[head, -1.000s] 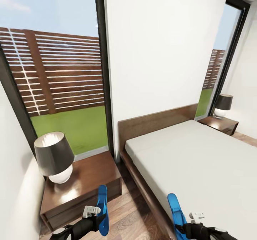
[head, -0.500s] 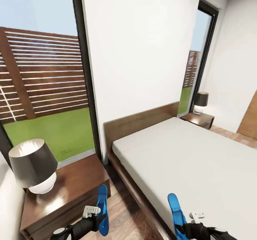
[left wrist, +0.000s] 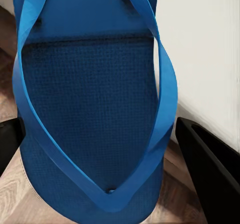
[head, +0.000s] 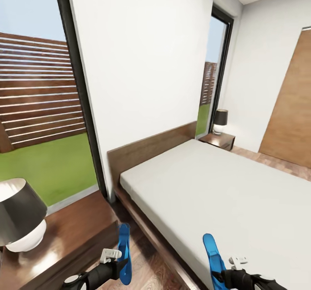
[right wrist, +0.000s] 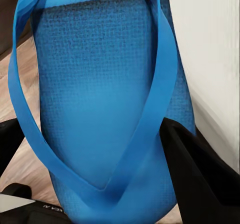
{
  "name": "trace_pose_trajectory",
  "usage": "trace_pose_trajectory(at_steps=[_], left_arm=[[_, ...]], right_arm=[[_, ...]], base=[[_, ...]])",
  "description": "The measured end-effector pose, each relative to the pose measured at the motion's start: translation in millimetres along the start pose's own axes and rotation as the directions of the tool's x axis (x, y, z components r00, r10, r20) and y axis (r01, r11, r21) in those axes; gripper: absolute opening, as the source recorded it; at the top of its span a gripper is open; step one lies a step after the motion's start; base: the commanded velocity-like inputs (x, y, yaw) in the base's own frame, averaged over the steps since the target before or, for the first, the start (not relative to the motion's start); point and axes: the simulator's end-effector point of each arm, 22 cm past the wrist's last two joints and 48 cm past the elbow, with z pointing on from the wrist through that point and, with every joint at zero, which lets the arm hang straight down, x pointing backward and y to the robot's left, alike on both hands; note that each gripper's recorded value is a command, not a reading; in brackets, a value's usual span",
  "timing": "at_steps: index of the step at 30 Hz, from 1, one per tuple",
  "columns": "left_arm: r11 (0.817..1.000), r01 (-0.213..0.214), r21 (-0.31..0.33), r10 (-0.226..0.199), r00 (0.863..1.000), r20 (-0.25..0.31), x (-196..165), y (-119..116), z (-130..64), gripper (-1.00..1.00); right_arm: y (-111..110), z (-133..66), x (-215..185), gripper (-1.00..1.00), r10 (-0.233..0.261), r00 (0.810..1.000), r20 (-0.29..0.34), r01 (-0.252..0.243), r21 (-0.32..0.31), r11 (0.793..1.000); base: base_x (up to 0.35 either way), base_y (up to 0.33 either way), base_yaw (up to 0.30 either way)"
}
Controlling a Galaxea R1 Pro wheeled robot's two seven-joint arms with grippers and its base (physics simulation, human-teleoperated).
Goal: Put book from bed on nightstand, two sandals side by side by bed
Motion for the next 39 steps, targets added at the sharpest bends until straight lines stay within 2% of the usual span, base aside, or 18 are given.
trace_pose_trajectory(at_steps=[5, 16, 39], left_arm=[[1.000, 0.000, 0.000, 0.000, 1.000, 0.000, 0.0, -0.3, -0.6, -1.00], [1.000, 0.001, 0.000, -0.001, 1.000, 0.000, 0.0, -0.2, -0.6, -1.00], [1.000, 0.001, 0.000, -0.001, 1.000, -0.002, 1.0, -0.8, -0.2, -1.00]], right_arm=[[0.3, -0.6, -0.2, -1.00, 0.000, 1.000, 0.000, 0.000, -0.001, 1.000], [0.5, -0.5, -0.4, -1.00, 0.002, 1.000, 0.001, -0.002, -0.001, 1.000], [-1.3, -0.9, -0.1, -1.00, 0.000, 1.000, 0.000, 0.000, 0.004, 1.000]], base=[[0.000, 0.000, -0.257], [0.000, 0.000, -0.098], [0.000, 0.000, -0.295]])
